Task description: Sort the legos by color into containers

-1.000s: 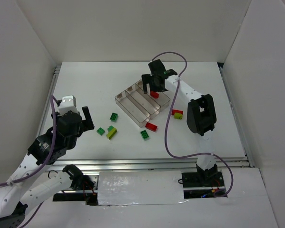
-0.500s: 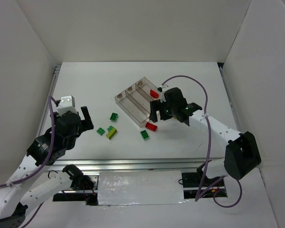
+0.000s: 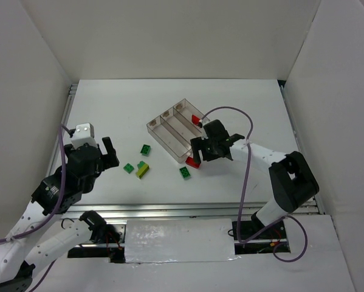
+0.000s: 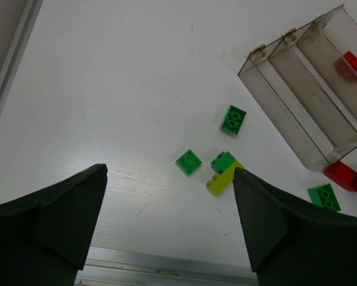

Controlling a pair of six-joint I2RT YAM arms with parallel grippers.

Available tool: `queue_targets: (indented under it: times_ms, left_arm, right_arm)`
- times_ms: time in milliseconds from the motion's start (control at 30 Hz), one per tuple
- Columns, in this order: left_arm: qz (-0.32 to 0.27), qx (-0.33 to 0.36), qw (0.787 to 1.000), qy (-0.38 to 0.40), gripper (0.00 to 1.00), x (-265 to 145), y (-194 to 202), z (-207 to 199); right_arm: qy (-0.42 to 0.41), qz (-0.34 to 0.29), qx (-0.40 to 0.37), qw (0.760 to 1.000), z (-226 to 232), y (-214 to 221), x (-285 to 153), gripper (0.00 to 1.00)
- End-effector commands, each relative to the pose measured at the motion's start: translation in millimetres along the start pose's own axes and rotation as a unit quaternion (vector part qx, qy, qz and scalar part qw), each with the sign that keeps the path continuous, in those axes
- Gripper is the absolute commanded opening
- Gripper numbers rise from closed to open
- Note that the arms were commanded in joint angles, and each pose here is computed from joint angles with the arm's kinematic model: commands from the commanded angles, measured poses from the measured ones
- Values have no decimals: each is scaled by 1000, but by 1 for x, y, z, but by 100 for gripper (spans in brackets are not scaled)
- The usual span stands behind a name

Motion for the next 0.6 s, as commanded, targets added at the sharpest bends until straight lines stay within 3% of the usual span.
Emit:
queue_targets:
  times_ms: [0,567]
  left_arm:
    - [-15,-2,1000,15,99,1,-6,-4]
    - [-11,3,1000,19,99,2,-5,-6]
  right_arm:
    - [12,-11,-27,1000,7,-14,8,82]
    - [23,60,-64,996,18,-6,35,72]
Point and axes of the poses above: each gripper's point midway between its finger pads, its own x axis out along the fingers, its own z axis along the line the jaws close on, y = z × x, the point moved 6 cm from there along -x, back along the fingers, and after that the axes turned 3 degrees about x, right-handed, at the moved point
